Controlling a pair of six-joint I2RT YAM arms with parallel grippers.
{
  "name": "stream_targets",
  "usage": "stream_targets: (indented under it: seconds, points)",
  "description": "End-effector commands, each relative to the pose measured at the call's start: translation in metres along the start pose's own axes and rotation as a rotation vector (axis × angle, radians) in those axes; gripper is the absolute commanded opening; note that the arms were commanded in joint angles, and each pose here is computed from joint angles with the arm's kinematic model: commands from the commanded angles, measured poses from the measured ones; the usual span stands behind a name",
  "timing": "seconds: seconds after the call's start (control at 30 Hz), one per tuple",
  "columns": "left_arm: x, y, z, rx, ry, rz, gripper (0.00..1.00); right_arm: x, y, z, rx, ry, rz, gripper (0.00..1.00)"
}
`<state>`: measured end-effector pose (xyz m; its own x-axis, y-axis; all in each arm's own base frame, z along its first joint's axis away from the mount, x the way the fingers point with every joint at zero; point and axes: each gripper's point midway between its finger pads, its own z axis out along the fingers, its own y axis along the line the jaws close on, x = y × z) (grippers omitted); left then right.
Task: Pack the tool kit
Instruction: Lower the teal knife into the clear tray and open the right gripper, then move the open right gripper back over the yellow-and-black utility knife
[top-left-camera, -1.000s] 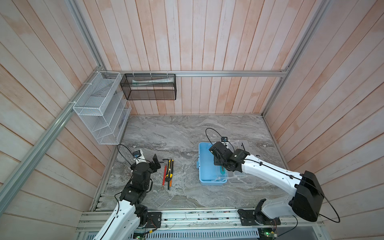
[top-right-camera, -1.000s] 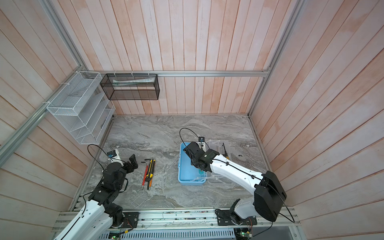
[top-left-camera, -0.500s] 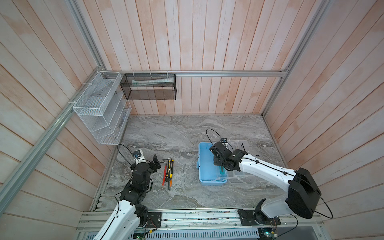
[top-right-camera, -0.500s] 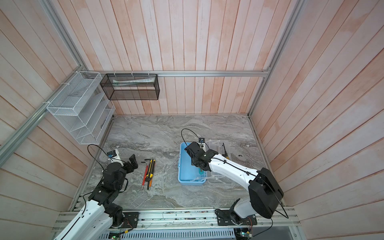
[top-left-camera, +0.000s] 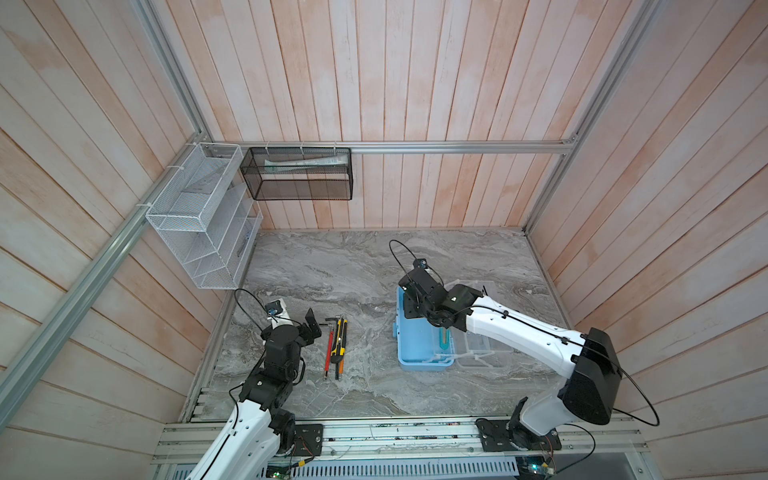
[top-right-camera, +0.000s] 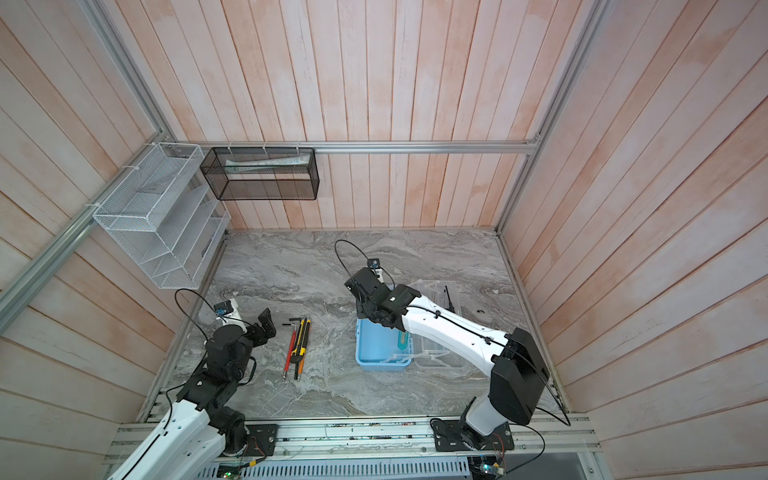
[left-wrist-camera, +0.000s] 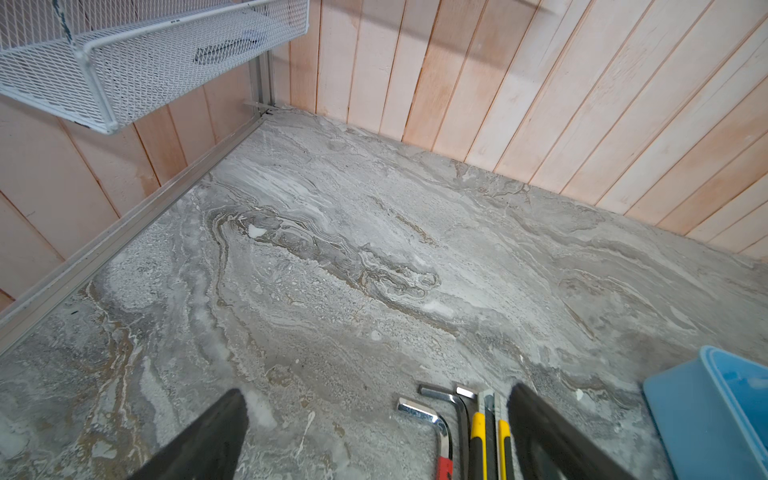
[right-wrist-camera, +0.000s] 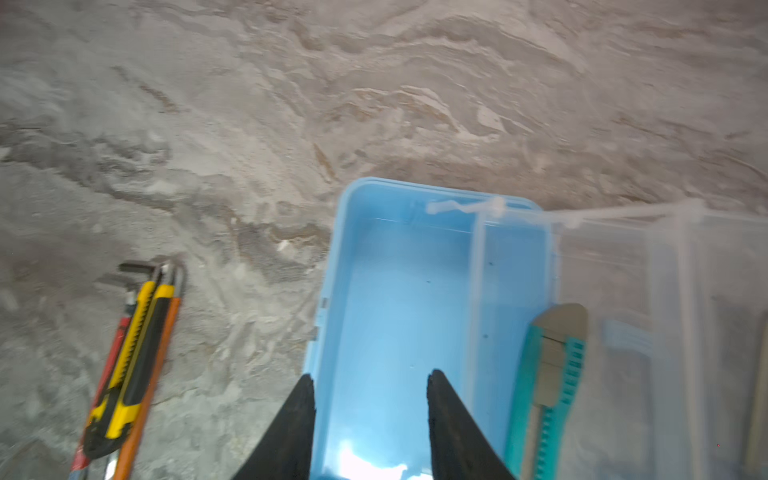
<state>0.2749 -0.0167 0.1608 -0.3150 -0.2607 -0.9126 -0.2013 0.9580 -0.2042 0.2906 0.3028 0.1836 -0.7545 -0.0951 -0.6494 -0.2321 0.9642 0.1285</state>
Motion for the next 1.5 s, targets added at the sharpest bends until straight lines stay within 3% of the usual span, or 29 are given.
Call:
stream_targets:
  seconds: [0.0,0.17,0.43,1.03,1.47]
  points:
    - [-0.005,0.005,-0.001,-0.023,-0.022,-0.011,0.99,0.01,0.06,0.007,-0.168,0.019,-0.056,0.43]
    - [-0.006,0.008,-0.003,-0.033,-0.029,-0.02,1.0,0.041,0.128,0.035,-0.348,0.096,-0.088,0.43]
    - [-0.007,0.01,-0.007,-0.029,-0.047,-0.03,1.0,0.077,0.162,0.083,-0.343,0.18,-0.149,0.48]
    - [-0.008,0.009,-0.009,-0.019,-0.054,-0.03,1.0,0.106,0.163,0.132,-0.256,0.272,-0.258,0.47]
    - [-0.01,0.01,-0.012,-0.016,-0.067,-0.038,1.0,0.102,0.11,0.125,-0.152,0.271,-0.285,0.45]
